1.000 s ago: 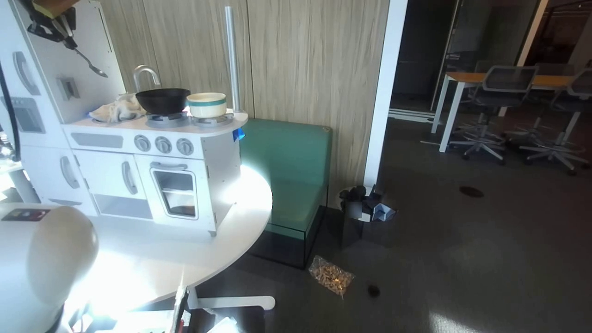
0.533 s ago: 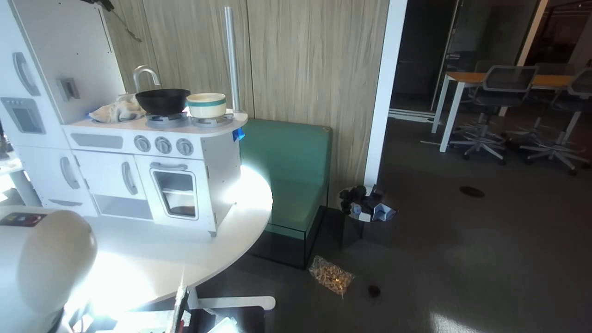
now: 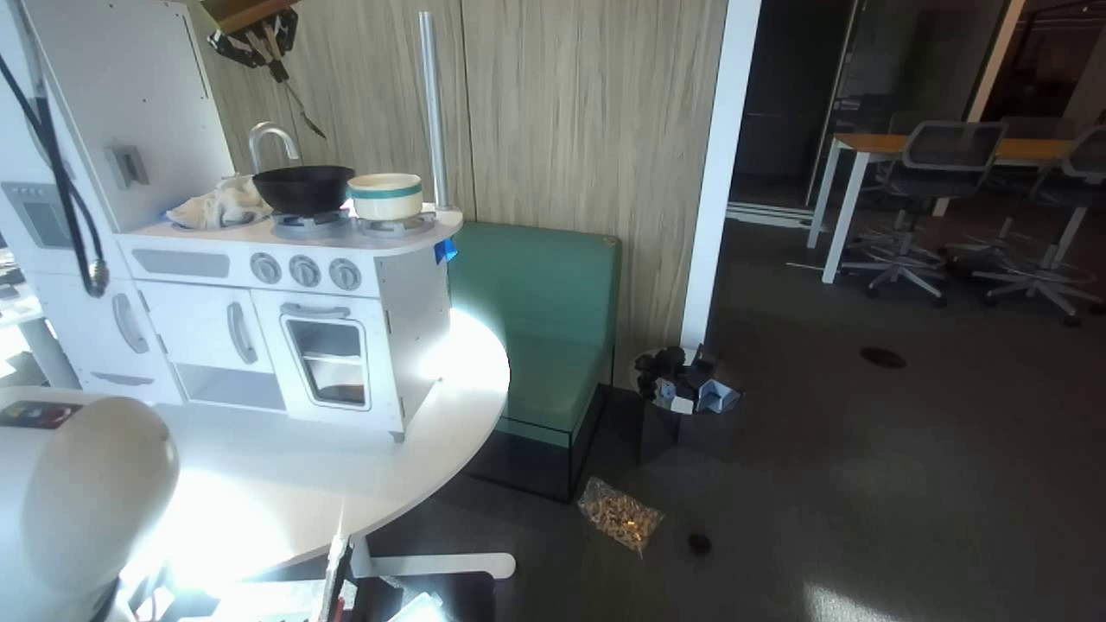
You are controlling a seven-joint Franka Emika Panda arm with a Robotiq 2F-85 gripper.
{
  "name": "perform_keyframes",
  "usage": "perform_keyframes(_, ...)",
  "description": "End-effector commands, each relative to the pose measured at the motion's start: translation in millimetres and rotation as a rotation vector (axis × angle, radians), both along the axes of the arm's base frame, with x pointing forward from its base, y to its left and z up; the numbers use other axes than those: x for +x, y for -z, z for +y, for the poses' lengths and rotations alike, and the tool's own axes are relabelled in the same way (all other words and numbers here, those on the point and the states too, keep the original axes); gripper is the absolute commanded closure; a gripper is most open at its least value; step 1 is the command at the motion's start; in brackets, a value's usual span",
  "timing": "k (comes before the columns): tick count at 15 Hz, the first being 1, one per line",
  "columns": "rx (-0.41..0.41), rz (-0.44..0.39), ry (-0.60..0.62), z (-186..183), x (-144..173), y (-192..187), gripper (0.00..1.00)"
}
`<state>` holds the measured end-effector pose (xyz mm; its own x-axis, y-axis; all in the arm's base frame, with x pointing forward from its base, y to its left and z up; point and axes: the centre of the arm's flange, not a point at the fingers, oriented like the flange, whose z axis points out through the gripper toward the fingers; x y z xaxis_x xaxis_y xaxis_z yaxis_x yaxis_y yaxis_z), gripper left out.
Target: Pour the contents of the white bowl into the pot then stir inside the pot
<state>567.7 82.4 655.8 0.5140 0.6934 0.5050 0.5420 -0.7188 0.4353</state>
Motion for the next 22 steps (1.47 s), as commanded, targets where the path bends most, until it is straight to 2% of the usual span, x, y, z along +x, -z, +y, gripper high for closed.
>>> perform_keyframes(1, 0.038, 0.073, -0.014, -0.9, 16.4, 27.1, 0.98)
perform_keyframes(5, 0.073, 0.192, -0.054, 3.8, 15.5, 54.1, 0.98)
perform_keyframes(8, 0.057, 0.284, -0.101, 14.1, 13.7, 71.9, 0.98)
perform_keyframes(9, 0.045, 0.29, -0.115, 18.9, 14.0, 76.8, 0.98)
perform_keyframes(13, 0.005, 0.194, -0.103, 30.8, 28.9, 80.6, 0.98)
perform_keyframes(17, 0.004, 0.083, -0.063, 22.7, 43.0, 75.2, 0.98)
perform_keyframes(19, 0.005, 0.067, -0.025, 14.3, 43.6, 71.8, 0.98)
perform_keyframes(22, -0.014, 0.089, 0.017, 3.0, 35.8, 69.0, 0.98)
